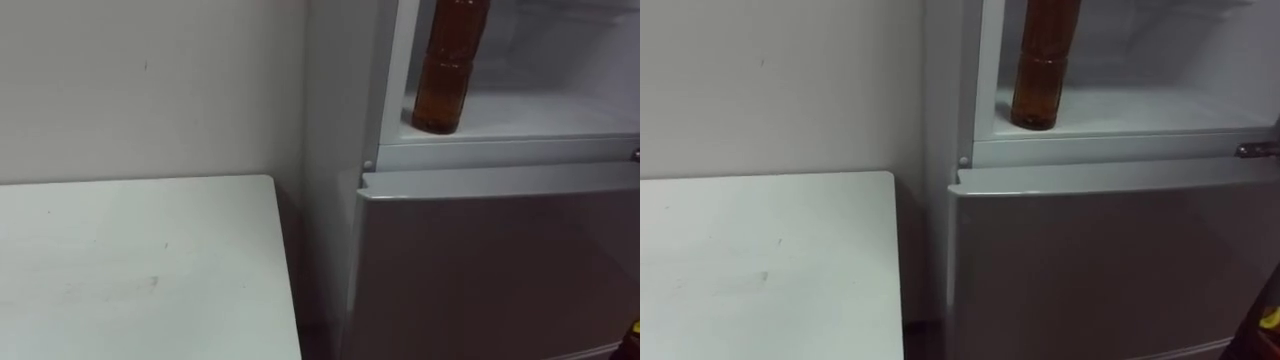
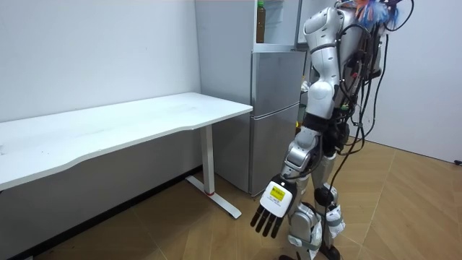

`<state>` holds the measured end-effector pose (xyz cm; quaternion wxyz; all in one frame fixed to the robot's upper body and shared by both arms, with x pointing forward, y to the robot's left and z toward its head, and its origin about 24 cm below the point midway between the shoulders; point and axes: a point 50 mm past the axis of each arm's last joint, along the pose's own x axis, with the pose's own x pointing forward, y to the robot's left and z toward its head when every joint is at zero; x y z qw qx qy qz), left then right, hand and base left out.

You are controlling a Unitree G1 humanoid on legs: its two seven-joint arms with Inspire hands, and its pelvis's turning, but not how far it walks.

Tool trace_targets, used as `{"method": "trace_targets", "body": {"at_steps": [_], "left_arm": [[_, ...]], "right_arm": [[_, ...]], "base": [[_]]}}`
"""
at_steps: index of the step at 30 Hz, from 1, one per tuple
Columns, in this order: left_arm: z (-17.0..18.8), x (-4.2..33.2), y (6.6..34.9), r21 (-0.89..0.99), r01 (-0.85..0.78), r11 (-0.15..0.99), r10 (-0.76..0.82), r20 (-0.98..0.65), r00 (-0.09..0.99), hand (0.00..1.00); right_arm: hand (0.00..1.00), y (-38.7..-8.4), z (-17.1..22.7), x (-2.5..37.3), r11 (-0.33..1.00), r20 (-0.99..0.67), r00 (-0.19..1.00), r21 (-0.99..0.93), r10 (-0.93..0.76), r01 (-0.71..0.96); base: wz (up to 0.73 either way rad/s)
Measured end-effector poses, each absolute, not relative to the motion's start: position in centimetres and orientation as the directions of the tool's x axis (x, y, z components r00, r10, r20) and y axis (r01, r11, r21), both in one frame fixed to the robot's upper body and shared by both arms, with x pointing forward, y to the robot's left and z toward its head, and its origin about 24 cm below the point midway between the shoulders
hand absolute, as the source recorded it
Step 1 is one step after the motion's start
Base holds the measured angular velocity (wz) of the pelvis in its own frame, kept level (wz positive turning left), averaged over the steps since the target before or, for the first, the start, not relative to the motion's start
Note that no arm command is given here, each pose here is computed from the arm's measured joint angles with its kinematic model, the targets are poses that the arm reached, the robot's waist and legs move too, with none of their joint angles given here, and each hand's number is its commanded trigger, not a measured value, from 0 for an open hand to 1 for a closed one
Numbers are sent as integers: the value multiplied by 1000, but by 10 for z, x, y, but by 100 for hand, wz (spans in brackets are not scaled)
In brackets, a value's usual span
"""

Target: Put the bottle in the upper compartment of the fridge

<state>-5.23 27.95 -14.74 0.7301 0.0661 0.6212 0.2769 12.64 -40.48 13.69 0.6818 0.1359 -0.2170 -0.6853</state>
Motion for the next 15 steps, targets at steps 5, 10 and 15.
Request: {"method": "trace_targets", "body": {"at_steps": [5,10,15], "left_arm": [[-148,-48,280,437,-324,839,485,-870,84,0],[-148,-47,279,434,-325,840,484,-871,87,0],[-148,-46,279,433,-325,841,484,-871,90,0]], "right_arm": [[0,-398,141,134,62,165,-13,442,-986,895],[0,-388,144,142,117,256,23,359,-967,926],[0,-378,150,150,174,302,72,323,-950,930]], "base": [[-1],[0],[-1]]}}
